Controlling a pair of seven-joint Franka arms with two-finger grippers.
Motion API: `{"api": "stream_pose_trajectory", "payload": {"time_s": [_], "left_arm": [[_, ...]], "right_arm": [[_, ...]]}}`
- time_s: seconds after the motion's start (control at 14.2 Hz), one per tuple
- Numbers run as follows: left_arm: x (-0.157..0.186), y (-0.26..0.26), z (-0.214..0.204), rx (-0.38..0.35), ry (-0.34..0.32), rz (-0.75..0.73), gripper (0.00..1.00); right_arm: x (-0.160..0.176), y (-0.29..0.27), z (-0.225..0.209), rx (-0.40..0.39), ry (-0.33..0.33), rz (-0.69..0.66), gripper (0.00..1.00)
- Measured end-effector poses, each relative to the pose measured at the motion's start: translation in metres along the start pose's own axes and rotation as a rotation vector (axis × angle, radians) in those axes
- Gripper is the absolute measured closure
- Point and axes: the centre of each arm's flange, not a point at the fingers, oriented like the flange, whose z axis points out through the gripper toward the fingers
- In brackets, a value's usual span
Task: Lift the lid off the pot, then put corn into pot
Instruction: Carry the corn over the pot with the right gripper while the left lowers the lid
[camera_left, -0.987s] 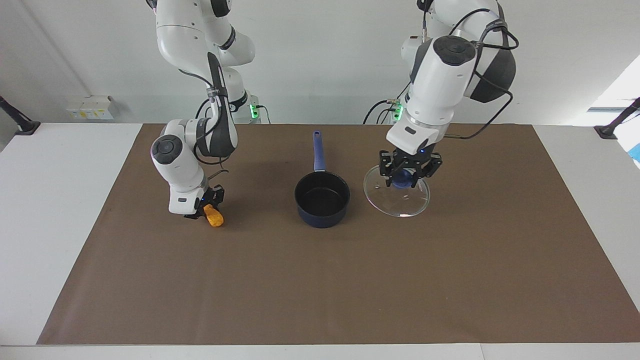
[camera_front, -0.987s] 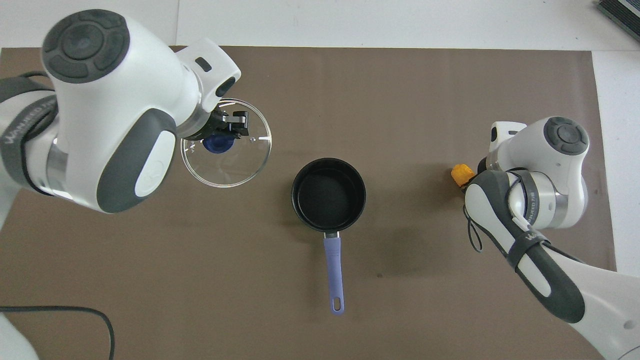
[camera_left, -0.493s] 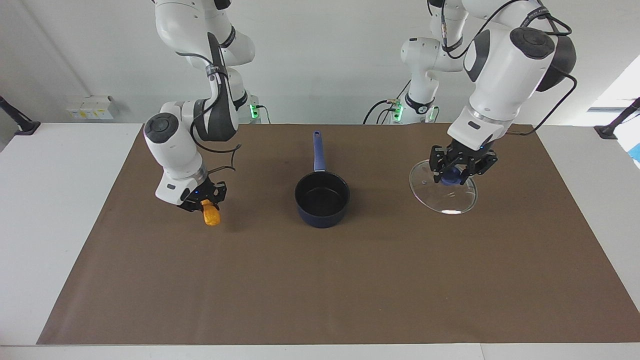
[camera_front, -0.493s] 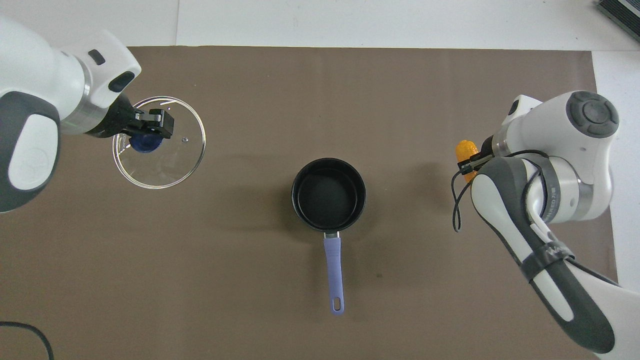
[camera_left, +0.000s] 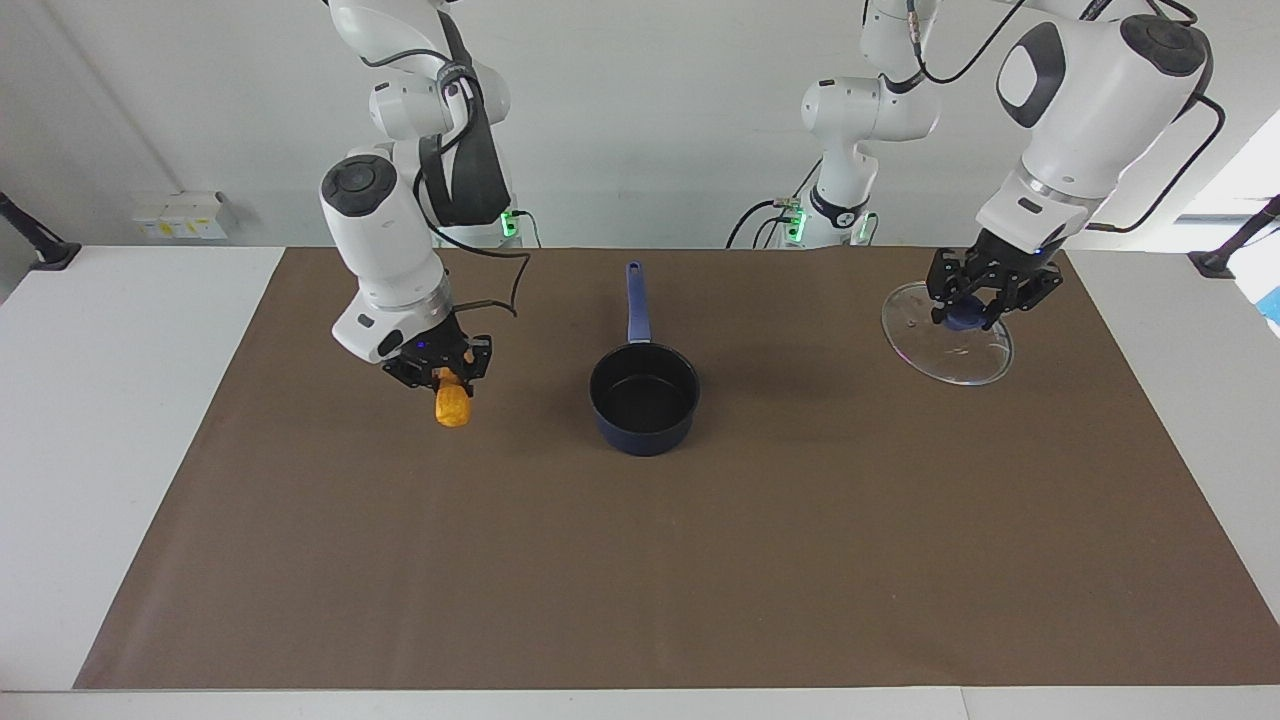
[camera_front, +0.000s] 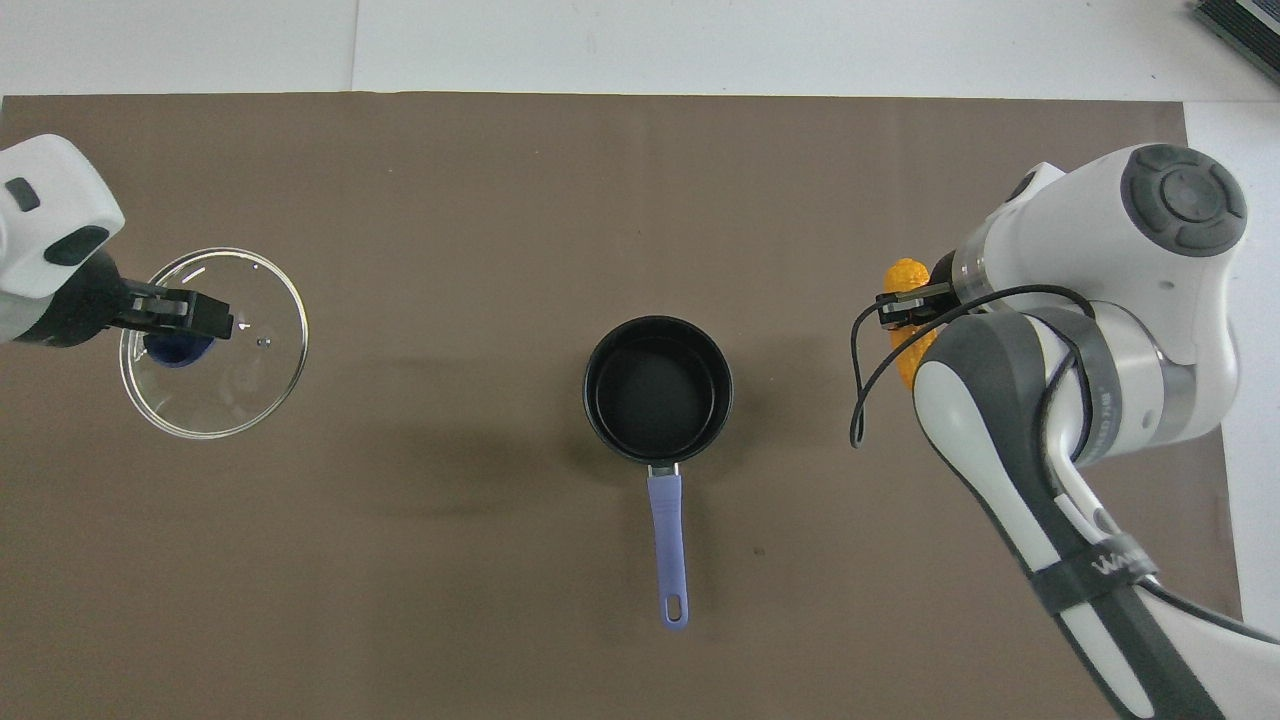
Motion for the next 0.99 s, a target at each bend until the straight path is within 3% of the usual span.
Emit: {"api": "stream_pose_trajectory", "payload": {"time_s": [0.49, 0.99], "left_arm": [[-0.023, -0.058, 0.041, -0.005, -0.040, 0.045, 0.39], [-0.037, -0.077, 0.103, -0.004, -0.052, 0.033, 0.39]], "right_arm": [[0.001, -0.087, -0.021, 0.019, 0.045, 0.061, 0.63], [0.001, -0.201, 0.010, 0.020, 0.025, 0.138, 0.63]]}}
